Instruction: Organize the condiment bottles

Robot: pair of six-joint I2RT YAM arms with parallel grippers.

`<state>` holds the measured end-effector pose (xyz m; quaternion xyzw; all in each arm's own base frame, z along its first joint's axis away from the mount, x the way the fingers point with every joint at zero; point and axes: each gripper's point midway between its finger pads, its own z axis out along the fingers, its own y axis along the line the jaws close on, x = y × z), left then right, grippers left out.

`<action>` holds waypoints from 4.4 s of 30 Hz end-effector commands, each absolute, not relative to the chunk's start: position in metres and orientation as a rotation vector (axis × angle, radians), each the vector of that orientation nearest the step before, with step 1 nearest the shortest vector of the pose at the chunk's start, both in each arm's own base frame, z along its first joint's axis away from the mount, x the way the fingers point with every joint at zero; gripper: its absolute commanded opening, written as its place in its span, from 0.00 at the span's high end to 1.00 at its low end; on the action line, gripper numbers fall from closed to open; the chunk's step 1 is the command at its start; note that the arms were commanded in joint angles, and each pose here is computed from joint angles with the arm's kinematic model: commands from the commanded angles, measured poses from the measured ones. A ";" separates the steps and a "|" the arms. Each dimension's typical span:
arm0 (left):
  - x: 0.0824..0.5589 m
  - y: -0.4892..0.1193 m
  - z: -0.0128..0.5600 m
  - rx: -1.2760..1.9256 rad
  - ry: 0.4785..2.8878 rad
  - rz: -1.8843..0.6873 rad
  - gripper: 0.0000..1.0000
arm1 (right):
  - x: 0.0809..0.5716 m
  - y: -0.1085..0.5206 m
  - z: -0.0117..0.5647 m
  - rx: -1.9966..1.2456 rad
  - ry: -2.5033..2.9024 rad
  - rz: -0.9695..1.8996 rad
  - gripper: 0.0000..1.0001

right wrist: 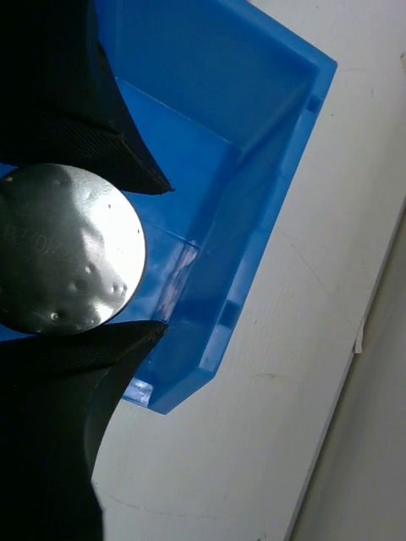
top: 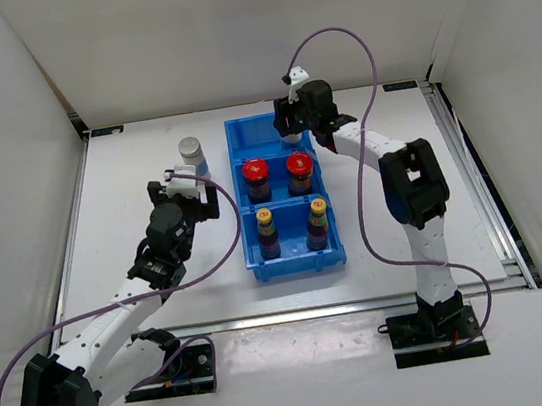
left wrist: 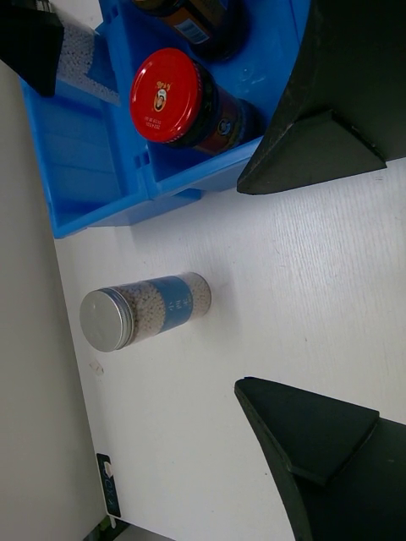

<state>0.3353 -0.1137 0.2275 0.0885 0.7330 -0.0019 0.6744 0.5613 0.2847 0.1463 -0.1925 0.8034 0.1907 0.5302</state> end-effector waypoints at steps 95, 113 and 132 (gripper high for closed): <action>0.531 -0.108 0.146 0.024 1.852 -0.104 0.18 | 0.451 0.137 0.229 0.274 1.686 0.647 0.00; 0.544 -0.102 0.272 0.059 1.700 -0.063 0.73 | 0.452 0.139 0.227 0.278 1.698 0.674 0.00; 0.525 -0.232 0.355 0.266 1.573 -0.303 0.77 | 0.454 0.138 0.226 0.280 1.698 0.690 0.00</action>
